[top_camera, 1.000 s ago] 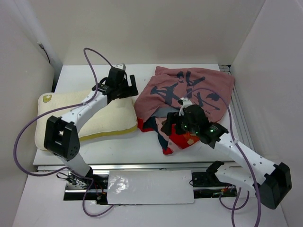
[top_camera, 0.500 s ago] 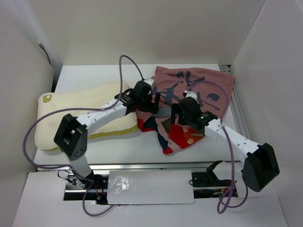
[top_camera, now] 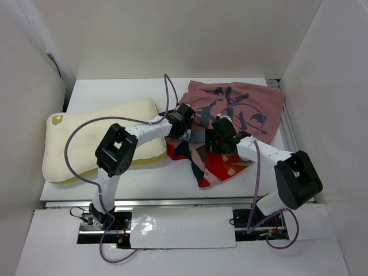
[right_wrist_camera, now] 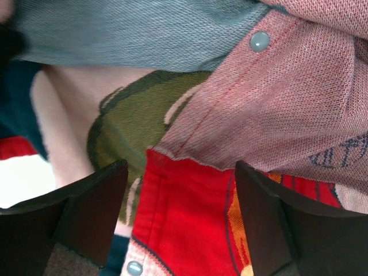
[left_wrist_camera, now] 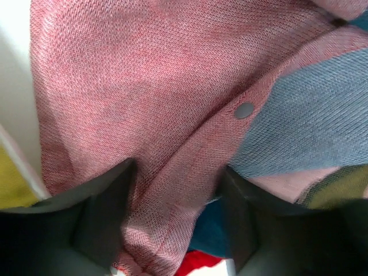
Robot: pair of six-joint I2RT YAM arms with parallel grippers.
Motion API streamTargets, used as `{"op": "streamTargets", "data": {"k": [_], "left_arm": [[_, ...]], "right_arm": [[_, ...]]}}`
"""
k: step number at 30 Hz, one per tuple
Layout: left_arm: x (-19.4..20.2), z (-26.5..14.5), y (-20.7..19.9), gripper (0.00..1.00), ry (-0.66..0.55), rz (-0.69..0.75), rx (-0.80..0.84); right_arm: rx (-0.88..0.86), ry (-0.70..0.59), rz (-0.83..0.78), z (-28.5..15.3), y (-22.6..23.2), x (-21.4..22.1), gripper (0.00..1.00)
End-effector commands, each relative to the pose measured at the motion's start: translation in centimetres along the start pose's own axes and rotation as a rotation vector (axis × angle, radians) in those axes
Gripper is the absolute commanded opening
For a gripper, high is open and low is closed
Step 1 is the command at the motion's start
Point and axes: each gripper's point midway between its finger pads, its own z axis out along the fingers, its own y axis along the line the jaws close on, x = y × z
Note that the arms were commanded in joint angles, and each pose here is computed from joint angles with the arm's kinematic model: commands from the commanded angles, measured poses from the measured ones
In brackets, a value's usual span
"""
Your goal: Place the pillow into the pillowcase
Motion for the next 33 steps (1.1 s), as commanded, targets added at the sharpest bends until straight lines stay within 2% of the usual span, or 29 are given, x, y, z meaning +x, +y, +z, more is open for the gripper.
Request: {"op": "streamTargets", "data": {"k": [1, 2, 3, 4, 5, 6, 8, 9, 15, 21, 25, 28, 29, 30, 33], "left_arm": [[-1.0, -0.2, 1.3, 0.65, -0.029, -0.01, -0.082], [-0.9, -0.2, 1.7, 0.59, -0.031, -0.019, -0.105], [-0.7, -0.3, 2.0, 0.44, -0.025, -0.025, -0.122], [-0.7, -0.3, 2.0, 0.44, -0.025, -0.035, -0.122], [-1.4, -1.0, 2.0, 0.28, -0.047, -0.041, -0.123], [-1.7, -1.7, 2.0, 0.19, -0.06, -0.054, -0.116], [-2.8, -2.3, 2.4, 0.03, -0.092, -0.083, -0.118], [-2.6, -2.3, 2.7, 0.0, -0.088, -0.09, -0.131], [-6.0, -6.6, 1.9, 0.0, -0.184, -0.125, -0.036], [-6.0, -8.4, 1.6, 0.0, -0.209, -0.118, 0.028], [-6.5, -9.6, 1.7, 0.0, -0.232, -0.114, 0.038], [-6.7, -10.1, 1.8, 0.0, -0.243, -0.107, 0.042], [-7.0, -10.5, 1.9, 0.0, -0.254, -0.11, 0.037], [-7.2, -10.9, 2.0, 0.0, -0.262, -0.113, 0.041], [-7.5, -11.2, 2.4, 0.0, -0.28, -0.109, 0.022]], "right_arm": [[0.043, -0.05, 0.05, 0.7, -1.1, -1.1, 0.8], [0.052, -0.033, 0.047, 0.9, -1.3, -0.6, 0.8], [0.067, -0.021, 0.055, 1.3, -2.1, 0.1, 0.76], [0.062, -0.019, 0.063, 1.4, -2.3, 0.2, 0.74], [0.057, -0.029, 0.074, 1.4, -2.2, 0.0, 0.74], [0.038, -0.02, 0.074, 1.8, -1.9, 0.4, 0.74], [0.015, -0.026, 0.069, 1.8, -1.2, 0.2, 0.74], [0.019, -0.017, 0.067, 2.0, -1.3, 0.5, 0.74], [-0.015, -0.058, 0.058, 1.4, 0.7, -0.6, 0.8], [-0.056, -0.07, 0.049, 1.2, 3.0, -1.0, 0.86], [-0.009, -0.064, 0.075, 2.2, 2.9, -0.5, 0.84], [0.078, -0.078, 0.115, 2.3, 1.2, -0.2, 0.73], [0.13, -0.094, 0.127, 2.0, 0.1, -0.1, 0.65], [0.159, -0.098, 0.136, 1.7, -0.6, 0.1, 0.43], [0.307, -0.157, 0.203, -1.2, -4.1, -0.3, 0.22]]}}
